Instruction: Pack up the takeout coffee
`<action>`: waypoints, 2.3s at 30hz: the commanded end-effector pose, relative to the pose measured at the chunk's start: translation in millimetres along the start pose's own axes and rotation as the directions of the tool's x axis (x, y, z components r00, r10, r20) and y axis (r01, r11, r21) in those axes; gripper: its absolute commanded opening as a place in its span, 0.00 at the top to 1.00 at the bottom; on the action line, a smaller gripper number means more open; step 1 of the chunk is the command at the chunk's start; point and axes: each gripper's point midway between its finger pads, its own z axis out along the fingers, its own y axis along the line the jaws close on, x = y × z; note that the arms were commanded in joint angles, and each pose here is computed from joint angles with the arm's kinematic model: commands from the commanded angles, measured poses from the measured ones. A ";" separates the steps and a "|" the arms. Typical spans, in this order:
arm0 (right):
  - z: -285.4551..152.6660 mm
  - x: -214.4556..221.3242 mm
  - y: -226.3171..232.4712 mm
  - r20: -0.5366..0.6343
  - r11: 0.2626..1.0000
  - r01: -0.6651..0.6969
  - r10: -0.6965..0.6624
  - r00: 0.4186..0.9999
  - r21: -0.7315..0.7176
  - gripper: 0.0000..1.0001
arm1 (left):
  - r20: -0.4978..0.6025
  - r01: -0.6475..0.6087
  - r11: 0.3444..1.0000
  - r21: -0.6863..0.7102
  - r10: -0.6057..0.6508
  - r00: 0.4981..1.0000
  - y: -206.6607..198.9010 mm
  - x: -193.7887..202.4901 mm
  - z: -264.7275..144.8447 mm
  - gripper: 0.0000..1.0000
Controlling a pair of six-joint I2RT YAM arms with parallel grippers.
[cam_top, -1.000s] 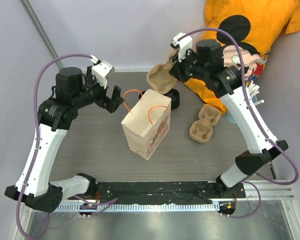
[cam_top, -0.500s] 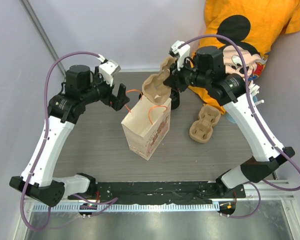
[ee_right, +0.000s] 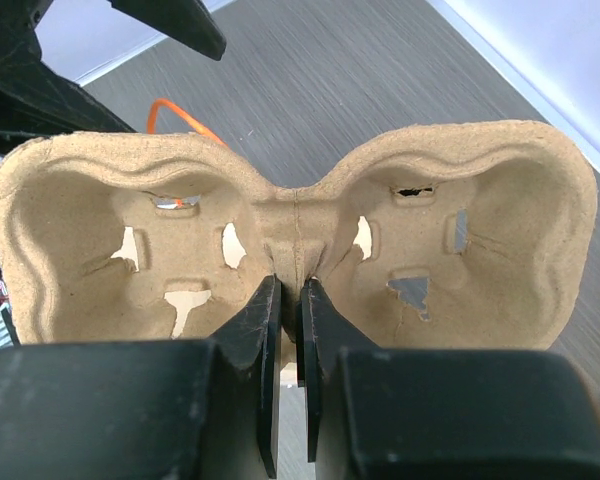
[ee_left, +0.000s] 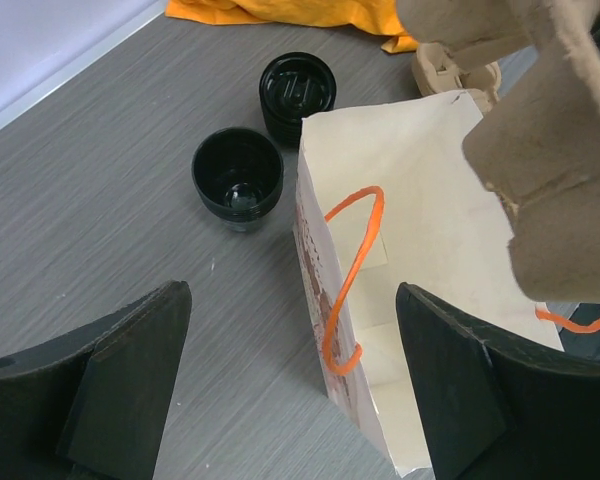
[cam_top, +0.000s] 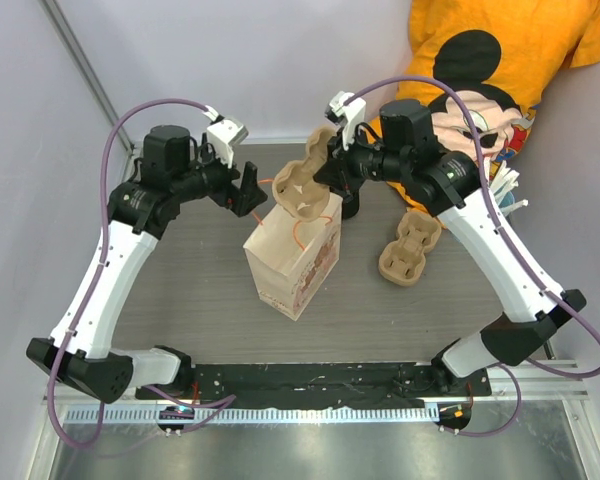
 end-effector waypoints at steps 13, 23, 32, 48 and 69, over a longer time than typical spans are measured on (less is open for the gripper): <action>-4.9 -51.9 -13.1 0.139 0.996 0.021 -0.032 0.990 0.083 0.99 | 0.062 -0.019 1.000 0.024 0.018 0.998 -3.5 -12.0 0.3 0.19; 22.5 -11.9 -5.4 0.025 0.985 0.089 -0.094 0.995 0.147 0.99 | 0.066 -0.004 1.000 -0.004 0.004 0.998 2.0 -12.2 3.0 0.29; 28.7 12.2 7.0 -0.038 0.978 0.136 -0.132 0.991 0.156 0.99 | 0.072 0.000 1.000 -0.013 0.001 0.997 3.0 -13.0 1.0 0.32; 16.0 18.2 27.2 -0.050 0.970 0.179 -0.173 0.984 0.166 0.99 | 0.057 0.047 0.996 -0.080 -0.042 0.997 18.7 -9.8 12.5 0.41; 21.2 45.1 51.4 -0.105 0.982 0.157 -0.146 0.984 0.104 0.99 | 0.064 0.109 0.986 -0.126 -0.102 0.993 30.5 -6.4 20.7 0.41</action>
